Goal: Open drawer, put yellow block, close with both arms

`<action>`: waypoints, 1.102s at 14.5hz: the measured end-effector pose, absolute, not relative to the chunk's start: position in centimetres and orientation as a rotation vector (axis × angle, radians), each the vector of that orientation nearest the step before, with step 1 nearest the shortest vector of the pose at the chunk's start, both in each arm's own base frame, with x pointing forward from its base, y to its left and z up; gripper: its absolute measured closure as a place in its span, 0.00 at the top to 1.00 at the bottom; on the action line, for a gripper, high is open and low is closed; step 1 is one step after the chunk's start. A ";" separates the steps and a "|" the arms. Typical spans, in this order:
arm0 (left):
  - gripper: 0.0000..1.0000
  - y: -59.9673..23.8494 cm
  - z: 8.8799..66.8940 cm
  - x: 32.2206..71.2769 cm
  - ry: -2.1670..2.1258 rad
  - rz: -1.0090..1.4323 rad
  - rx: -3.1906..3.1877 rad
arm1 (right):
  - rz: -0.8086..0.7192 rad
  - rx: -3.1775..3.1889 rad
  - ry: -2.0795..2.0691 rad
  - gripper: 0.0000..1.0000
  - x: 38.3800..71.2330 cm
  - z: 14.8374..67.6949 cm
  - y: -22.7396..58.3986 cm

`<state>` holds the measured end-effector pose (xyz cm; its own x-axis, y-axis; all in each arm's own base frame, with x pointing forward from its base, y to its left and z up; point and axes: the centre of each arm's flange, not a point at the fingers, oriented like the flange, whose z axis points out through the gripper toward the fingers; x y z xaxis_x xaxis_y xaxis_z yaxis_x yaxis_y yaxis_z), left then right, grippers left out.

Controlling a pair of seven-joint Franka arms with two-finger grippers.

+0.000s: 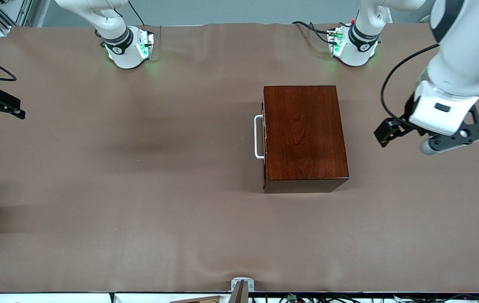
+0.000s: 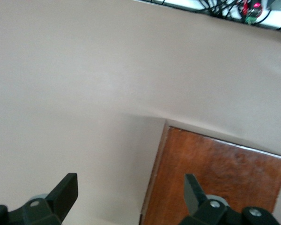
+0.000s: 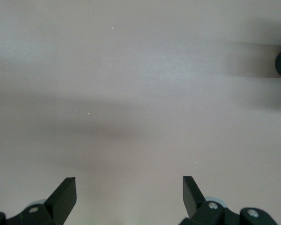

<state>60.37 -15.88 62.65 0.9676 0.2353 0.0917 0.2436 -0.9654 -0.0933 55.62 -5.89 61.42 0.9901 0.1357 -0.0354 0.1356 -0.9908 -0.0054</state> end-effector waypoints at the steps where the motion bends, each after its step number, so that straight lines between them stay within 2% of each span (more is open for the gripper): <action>1: 1.00 -14.9 62.2 60.4 -0.353 -0.095 -3.010 | 0.056 -3.132 -0.208 1.00 55.6 61.4 -6.1; 8: 1.00 -8.5 60.9 57.5 -0.218 0.030 -3.044 | 0.058 -3.135 -0.173 1.00 55.5 61.4 -6.7; 16: 1.00 -6.5 64.3 53.2 -0.101 -0.040 -3.089 | 0.092 -3.137 -0.045 1.00 55.3 61.2 -6.6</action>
